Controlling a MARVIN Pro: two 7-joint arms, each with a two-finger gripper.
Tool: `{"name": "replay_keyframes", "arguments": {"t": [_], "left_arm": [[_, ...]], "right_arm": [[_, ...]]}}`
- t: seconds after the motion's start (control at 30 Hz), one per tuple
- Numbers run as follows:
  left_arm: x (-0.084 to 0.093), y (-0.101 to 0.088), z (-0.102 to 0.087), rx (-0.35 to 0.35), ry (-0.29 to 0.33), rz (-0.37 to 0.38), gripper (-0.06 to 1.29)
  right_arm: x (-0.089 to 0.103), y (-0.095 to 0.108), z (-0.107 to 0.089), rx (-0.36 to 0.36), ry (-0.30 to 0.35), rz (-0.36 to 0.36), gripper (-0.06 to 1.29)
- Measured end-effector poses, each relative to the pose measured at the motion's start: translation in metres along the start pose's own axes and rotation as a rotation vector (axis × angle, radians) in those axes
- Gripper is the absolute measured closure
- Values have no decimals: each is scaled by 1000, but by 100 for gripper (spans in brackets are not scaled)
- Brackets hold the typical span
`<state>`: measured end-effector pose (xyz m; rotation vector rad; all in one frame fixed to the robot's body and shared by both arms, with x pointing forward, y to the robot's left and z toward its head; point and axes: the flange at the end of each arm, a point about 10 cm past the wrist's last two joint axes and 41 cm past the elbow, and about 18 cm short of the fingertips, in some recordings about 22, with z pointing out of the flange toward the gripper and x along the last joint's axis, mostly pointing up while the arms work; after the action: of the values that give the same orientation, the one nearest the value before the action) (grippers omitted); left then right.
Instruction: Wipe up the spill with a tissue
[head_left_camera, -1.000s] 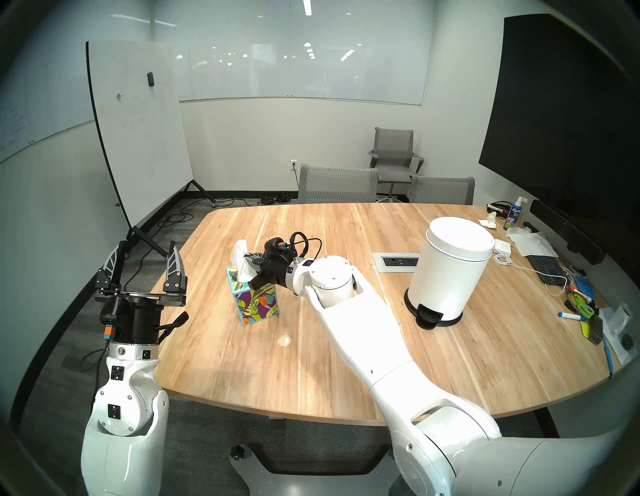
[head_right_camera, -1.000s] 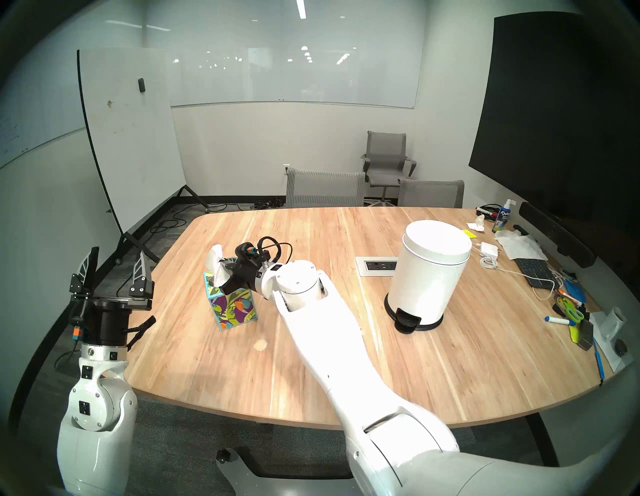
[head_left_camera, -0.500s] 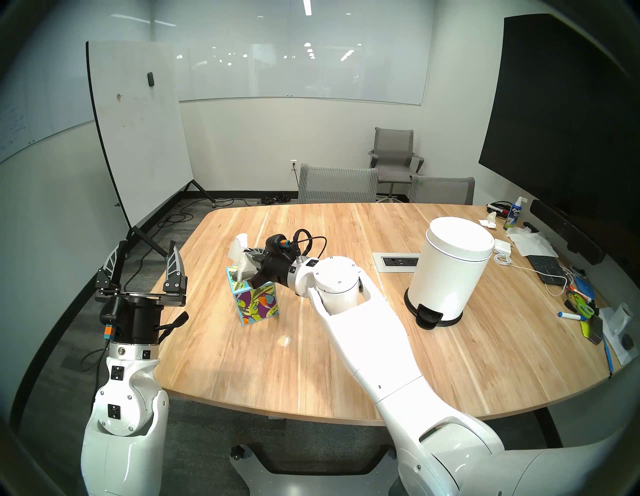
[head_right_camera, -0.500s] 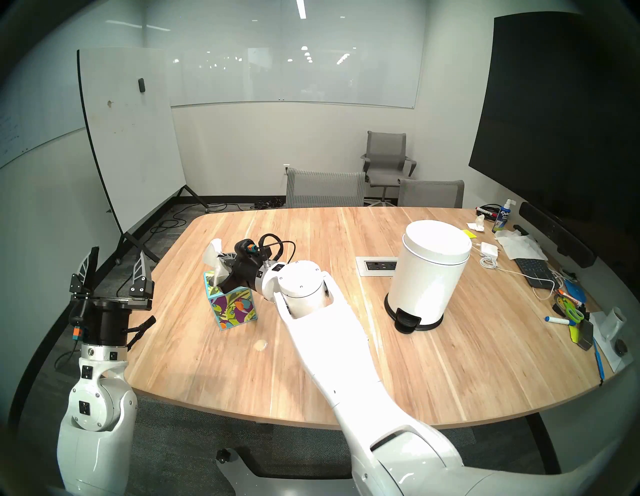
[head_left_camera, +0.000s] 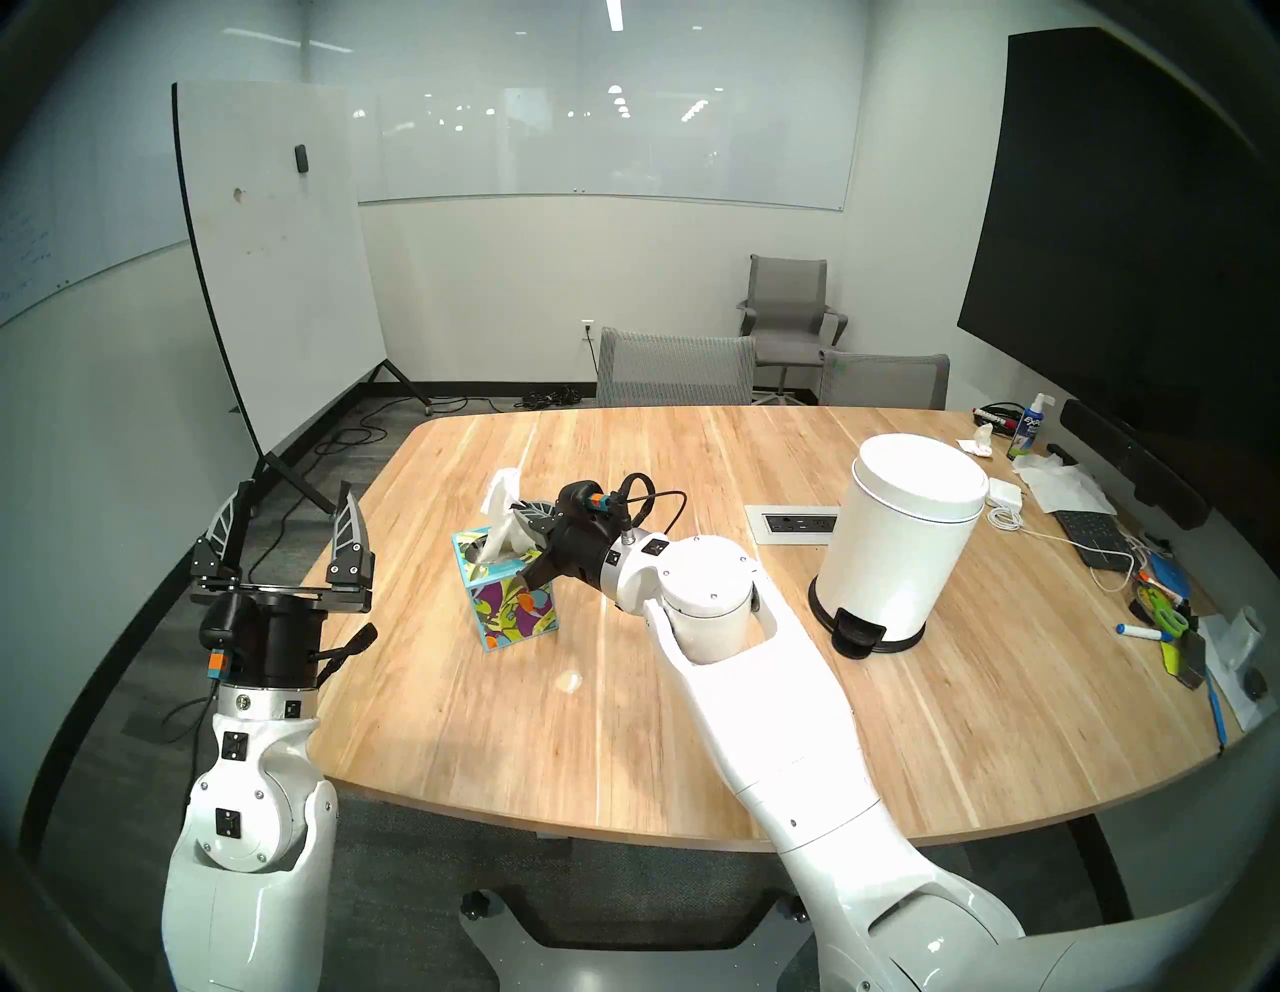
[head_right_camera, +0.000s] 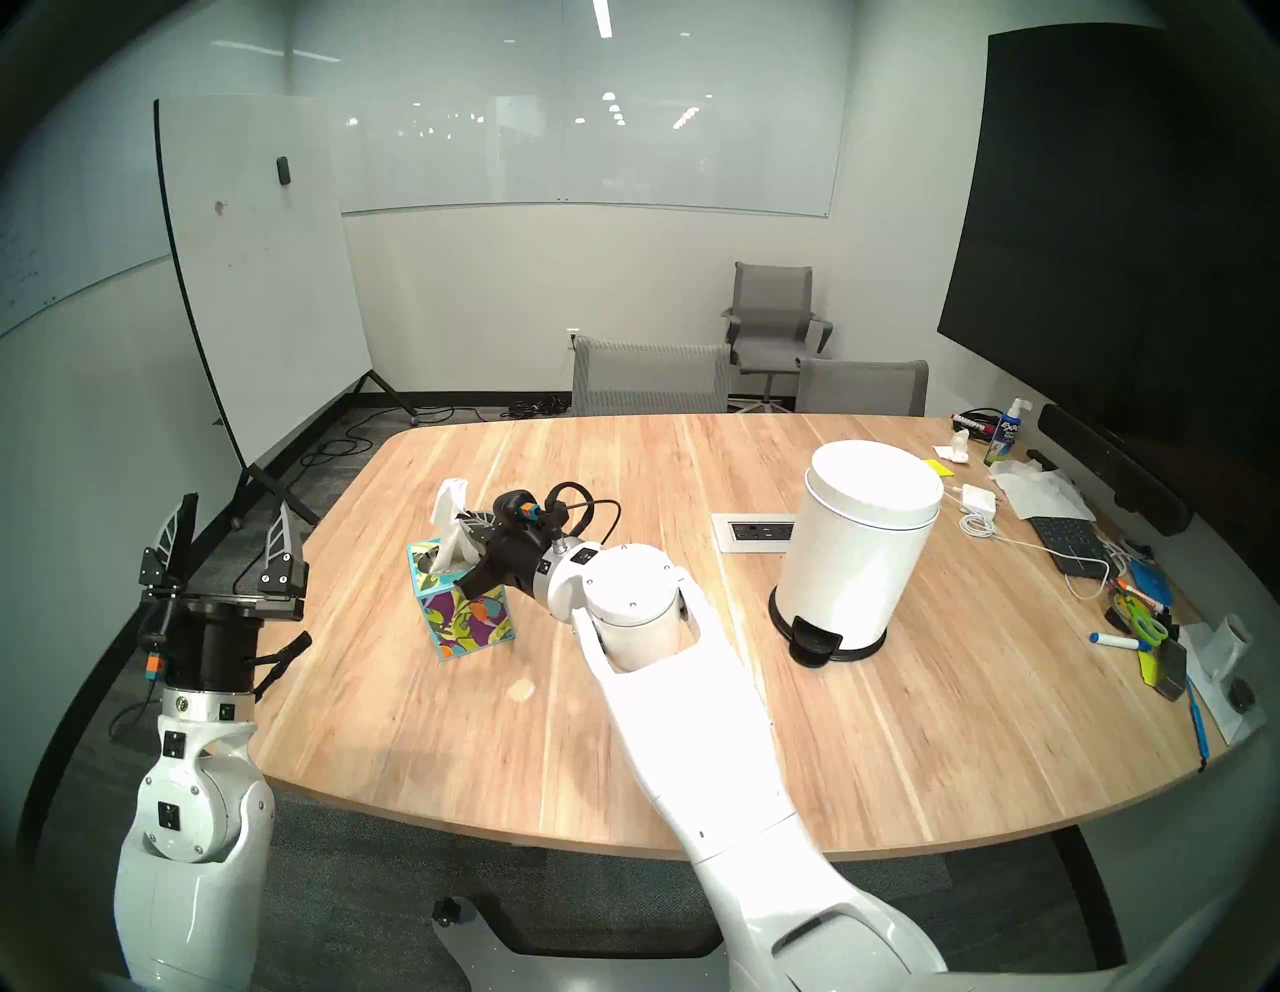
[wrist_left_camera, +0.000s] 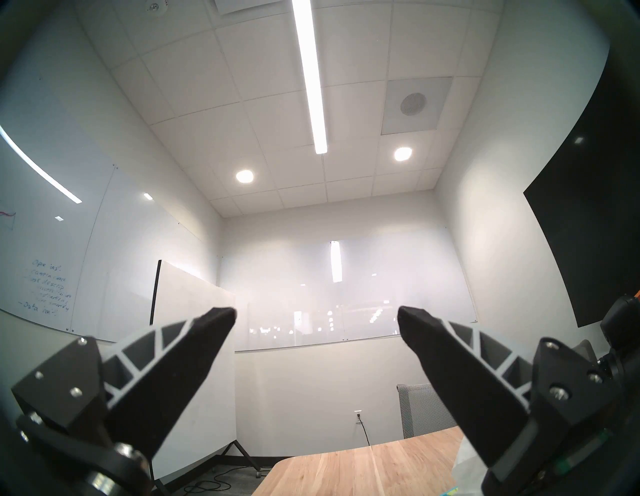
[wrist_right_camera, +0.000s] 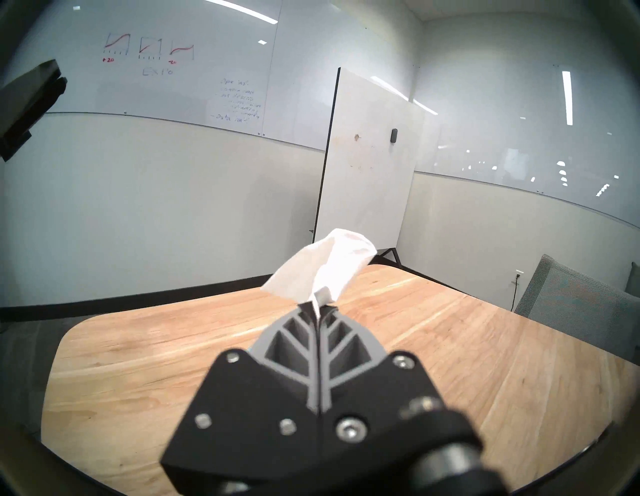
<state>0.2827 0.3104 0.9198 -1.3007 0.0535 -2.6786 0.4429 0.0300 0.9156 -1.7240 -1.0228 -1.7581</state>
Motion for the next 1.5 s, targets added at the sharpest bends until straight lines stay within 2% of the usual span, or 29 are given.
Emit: {"name": "replay_keyframes", "arguments": {"t": [0.43,0.8,0.97,1.13,1.33,1.5], "left_arm": [[0,0,0,0,0,0,-4],[0,0,0,0,0,0,-4],[0,0,0,0,0,0,-4],[0,0,0,0,0,0,-4],[0,0,0,0,0,0,-4],[0,0,0,0,0,0,-4]], "right_arm": [[-2,-10,-16,-30,-23,6,125],[-10,-4,-29,-68,-7,6,125],[-13,3,-25,-78,-2,3,125],[-17,6,-13,-74,-16,6,125],[4,12,0,-78,12,-19,125],[32,19,7,-94,44,-55,125]]}}
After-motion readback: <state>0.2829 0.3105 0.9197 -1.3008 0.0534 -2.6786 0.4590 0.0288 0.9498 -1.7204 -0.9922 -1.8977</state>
